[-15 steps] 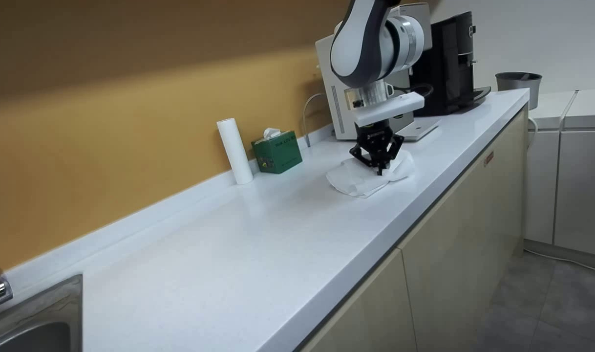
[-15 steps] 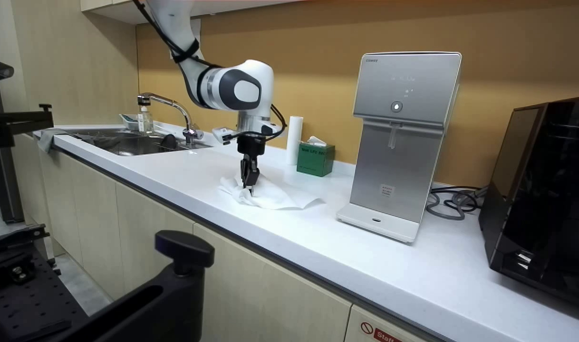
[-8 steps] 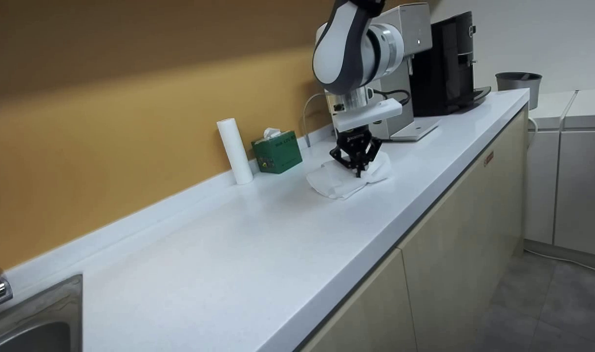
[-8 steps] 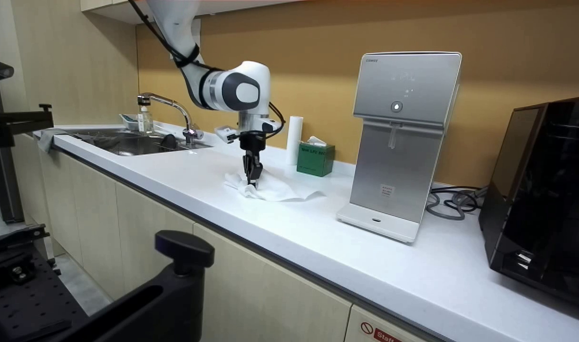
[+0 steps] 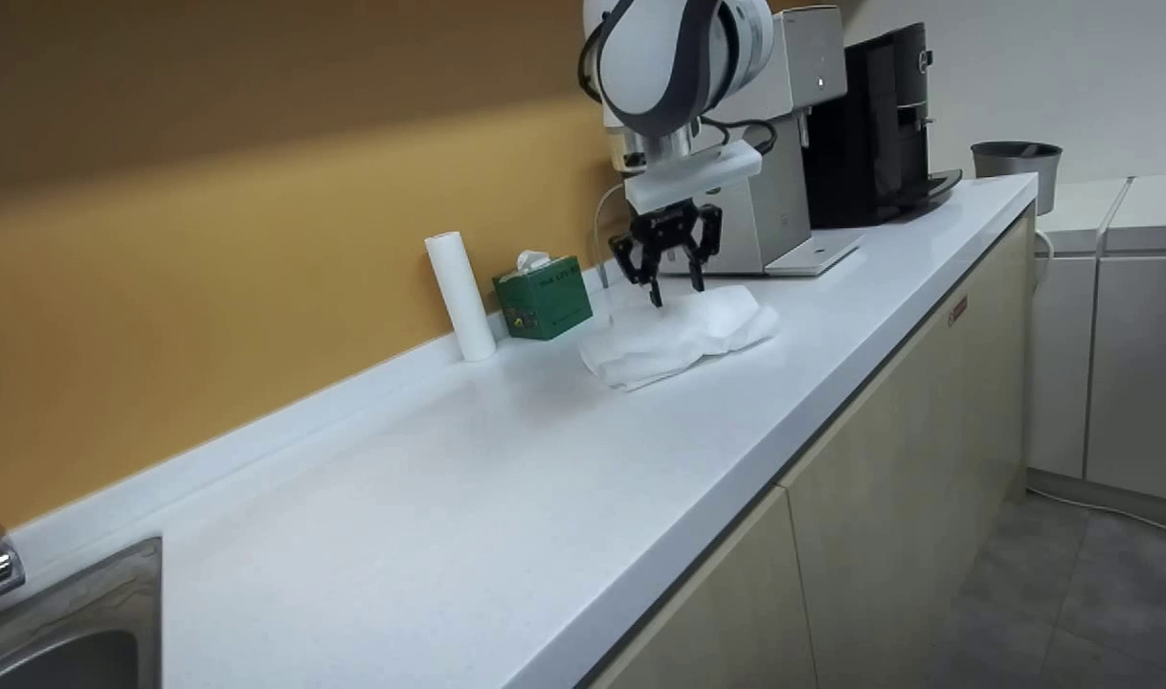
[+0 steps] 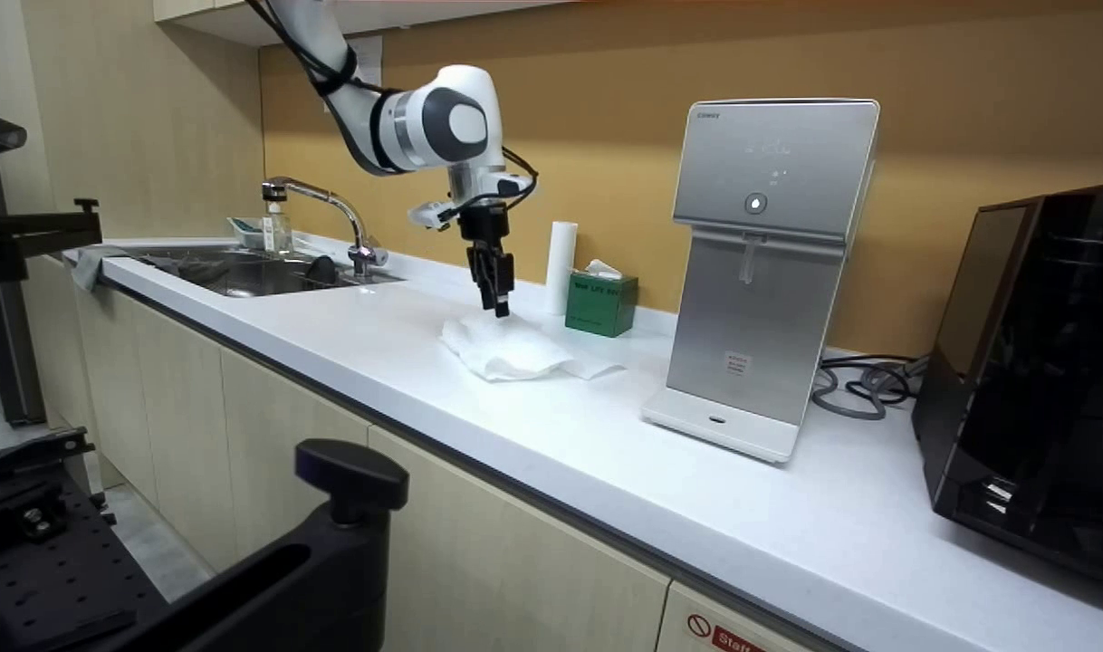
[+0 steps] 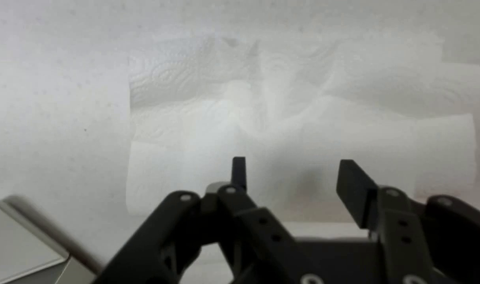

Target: Wipe the kitchen counter with the white paper towel

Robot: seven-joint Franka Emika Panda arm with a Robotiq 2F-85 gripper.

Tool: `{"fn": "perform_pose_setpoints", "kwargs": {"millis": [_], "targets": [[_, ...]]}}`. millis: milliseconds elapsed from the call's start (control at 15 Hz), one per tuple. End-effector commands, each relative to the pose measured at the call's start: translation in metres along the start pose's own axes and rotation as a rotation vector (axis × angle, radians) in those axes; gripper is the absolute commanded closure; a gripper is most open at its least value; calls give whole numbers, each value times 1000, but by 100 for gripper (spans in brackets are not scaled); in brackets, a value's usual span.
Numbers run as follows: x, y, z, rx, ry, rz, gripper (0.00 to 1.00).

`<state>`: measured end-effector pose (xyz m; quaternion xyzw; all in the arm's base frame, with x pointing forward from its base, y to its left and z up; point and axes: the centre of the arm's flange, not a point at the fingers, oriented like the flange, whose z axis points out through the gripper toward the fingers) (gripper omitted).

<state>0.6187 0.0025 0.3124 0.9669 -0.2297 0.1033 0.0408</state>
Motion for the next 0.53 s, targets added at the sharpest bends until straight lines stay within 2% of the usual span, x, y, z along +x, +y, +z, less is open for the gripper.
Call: {"fn": "perform_pose_setpoints", "kwargs": {"millis": [0,67,133,467], "targets": [[-8,-3,-55,-36,10,41,8],[-11,-3,-63,-54,-5,43,2],[-14,-3,-70,-75,-28,51,0],[-38,-6,-74,-151,-151,80,0]]}}
